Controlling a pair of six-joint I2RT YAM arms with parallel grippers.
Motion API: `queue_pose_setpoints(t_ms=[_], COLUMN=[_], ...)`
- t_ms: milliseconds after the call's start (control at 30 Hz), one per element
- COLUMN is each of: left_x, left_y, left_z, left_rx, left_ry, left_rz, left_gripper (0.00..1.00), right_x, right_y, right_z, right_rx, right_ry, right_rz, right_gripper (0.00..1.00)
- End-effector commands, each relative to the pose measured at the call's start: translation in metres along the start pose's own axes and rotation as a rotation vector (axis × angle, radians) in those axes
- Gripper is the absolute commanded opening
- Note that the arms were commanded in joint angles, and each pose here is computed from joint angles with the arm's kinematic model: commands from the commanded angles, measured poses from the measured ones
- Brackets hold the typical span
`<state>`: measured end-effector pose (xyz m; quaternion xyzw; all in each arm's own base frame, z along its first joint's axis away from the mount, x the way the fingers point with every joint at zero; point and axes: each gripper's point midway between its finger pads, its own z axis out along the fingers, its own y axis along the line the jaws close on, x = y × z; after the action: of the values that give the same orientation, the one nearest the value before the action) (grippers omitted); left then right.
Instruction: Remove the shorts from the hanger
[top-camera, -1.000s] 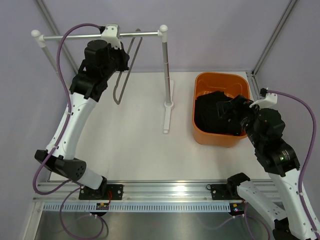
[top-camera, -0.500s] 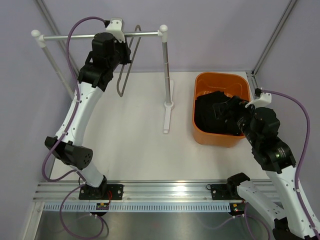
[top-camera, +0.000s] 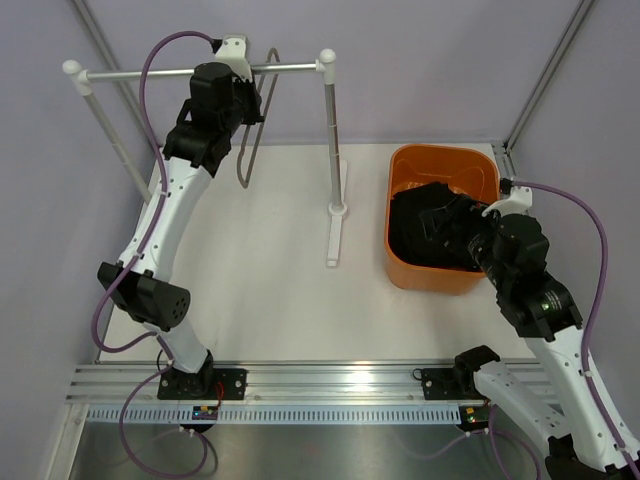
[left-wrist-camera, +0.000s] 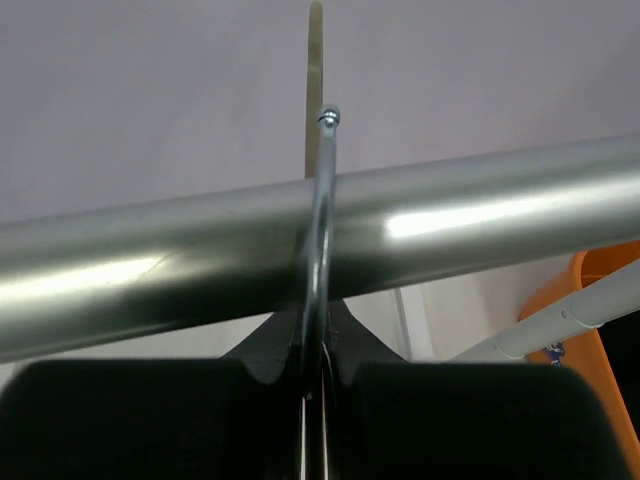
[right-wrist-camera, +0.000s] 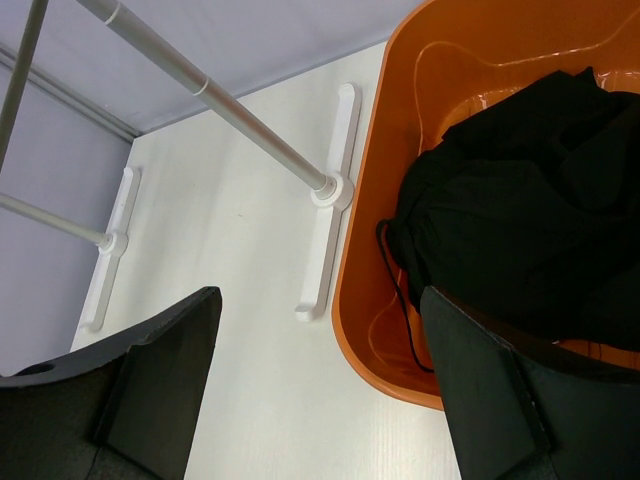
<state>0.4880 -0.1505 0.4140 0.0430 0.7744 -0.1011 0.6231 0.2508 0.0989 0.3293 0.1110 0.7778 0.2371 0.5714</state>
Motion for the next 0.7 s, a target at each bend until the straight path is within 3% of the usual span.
queue_pose_setpoints(t_ms=[0, 267, 667], left_x=[-0.015, -0.011, -0.039], left_y=[0.007, 0.009, 0.01], left_z=[-0.003, -0.011, -0.059], left_rx=[-0.028, -0.026, -0.015], left_ry=[-0.054, -0.06, -0.152], left_rz=[0.01, 0.011, 0.001], left_gripper=[0.11, 0.27, 0.38], right_x=[-0.005, 0.0, 0.002], right_y=[0.006, 0.004, 0.003], right_z=[0.002, 0.003, 0.002], right_rx=[-0.031, -0.03, -0.029], right_ry=[-0.021, -0.011, -0.004], right_rz=[-0.01, -0.008, -0.013], right_gripper=[0.9, 0.9, 0.9])
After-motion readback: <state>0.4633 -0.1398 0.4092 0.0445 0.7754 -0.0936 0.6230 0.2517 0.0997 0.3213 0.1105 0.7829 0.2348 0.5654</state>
